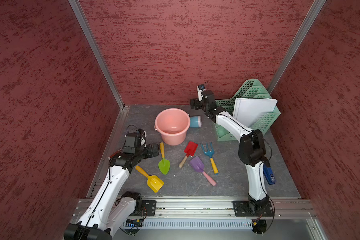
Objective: Organize the gardening tools
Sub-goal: Adjust the gardening tool at the center of the board.
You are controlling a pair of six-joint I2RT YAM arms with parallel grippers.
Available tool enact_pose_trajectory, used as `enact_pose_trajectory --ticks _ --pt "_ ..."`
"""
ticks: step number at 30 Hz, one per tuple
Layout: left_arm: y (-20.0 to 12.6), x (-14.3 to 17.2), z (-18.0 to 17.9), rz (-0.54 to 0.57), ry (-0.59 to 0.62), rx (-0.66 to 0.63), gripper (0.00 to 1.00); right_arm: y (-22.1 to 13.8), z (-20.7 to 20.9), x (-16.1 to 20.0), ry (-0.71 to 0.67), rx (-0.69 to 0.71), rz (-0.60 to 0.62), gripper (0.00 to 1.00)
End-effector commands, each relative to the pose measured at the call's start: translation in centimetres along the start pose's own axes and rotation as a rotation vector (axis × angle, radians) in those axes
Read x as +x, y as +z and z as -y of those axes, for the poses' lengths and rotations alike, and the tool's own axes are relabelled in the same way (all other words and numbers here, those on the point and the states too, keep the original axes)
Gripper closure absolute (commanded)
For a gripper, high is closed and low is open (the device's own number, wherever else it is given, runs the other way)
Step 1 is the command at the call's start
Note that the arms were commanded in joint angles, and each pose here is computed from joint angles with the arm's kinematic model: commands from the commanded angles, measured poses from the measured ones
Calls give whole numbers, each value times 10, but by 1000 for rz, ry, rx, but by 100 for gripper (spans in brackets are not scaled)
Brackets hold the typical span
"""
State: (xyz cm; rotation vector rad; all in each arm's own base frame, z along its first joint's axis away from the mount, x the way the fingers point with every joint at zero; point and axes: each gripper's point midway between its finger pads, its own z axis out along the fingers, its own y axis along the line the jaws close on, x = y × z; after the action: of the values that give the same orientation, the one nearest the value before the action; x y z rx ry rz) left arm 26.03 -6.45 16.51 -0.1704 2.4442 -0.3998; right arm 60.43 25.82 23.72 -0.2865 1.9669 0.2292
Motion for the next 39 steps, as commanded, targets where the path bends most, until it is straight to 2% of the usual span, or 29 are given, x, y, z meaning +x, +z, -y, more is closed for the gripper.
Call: enact_pose_trajectory --ticks 1,6,15,23,31,33,36,39 --pt "2 1 -1 -4 -2 -12 0 9 4 82 -4 -64 -342 2" --pt "4 3 1 -10 3 -11 0 13 1 112 25 -98 -451 2" --pt "4 4 1 -14 8 -15 0 13 -20 131 61 -220 -511 1" --pt "4 5 2 -15 12 -13 0 -8 -7 171 41 -156 -685 1" --pt "4 4 3 -14 12 -11 0 -52 13 194 56 -39 -796 5" --pt "4 4 3 -14 13 -9 0 -65 8 181 58 -56 -758 6" --pt "4 4 4 -13 13 -7 0 -74 -4 144 53 -116 -601 3" --pt "5 4 3 -16 13 -10 0 -69 -1 112 15 -103 -532 1"
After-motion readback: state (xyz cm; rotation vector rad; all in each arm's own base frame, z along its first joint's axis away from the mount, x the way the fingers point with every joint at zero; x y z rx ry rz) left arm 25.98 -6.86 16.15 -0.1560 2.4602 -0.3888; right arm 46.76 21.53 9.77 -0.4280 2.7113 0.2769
